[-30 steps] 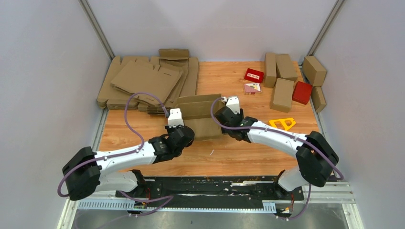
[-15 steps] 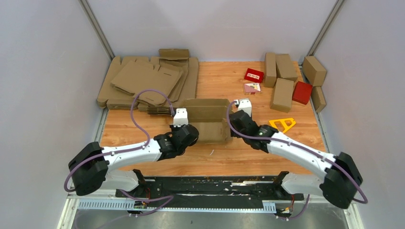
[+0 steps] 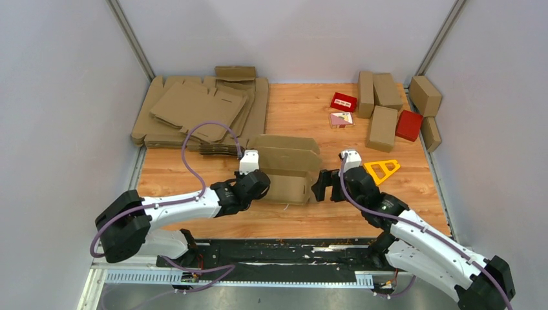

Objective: Fold the paper box

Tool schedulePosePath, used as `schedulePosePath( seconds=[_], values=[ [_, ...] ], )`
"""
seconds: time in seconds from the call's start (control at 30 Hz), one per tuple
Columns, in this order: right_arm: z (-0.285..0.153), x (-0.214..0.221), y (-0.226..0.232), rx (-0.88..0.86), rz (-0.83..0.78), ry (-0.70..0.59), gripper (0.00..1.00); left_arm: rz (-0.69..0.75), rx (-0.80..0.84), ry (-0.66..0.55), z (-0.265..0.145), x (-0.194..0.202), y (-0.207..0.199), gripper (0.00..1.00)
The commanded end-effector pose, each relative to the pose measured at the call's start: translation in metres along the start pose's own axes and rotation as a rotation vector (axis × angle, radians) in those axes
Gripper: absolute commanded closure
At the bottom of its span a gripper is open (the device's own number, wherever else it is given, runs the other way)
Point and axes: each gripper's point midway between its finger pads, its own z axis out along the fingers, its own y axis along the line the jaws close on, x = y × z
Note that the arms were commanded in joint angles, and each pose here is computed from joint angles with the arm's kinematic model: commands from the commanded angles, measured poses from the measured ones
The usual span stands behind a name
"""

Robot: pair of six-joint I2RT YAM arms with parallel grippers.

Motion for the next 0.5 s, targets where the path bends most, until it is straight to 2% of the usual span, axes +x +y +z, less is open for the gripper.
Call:
schedulePosePath(
  seconds=[0.0, 0.3, 0.37, 0.47],
  values=[
    [0.002, 0.003, 0.017, -0.104, 0.103, -0.017, 0.00, -0.058, 0.086, -0.023, -0.007, -0.008, -0.015, 1.00],
    [0.024, 0.013, 0.016, -0.059, 0.216, 0.042, 0.00, -0.060, 0.172, -0.023, -0.015, -0.010, -0.025, 1.00],
    [0.028, 0.019, 0.006, -0.007, 0.229, 0.069, 0.03, -0.061, 0.194, -0.026, -0.018, -0.011, -0.027, 1.00],
    [0.029, 0.026, 0.004, -0.025, 0.242, 0.090, 0.14, -0.064, 0.197, -0.031, -0.020, -0.013, -0.026, 1.00]
  ],
)
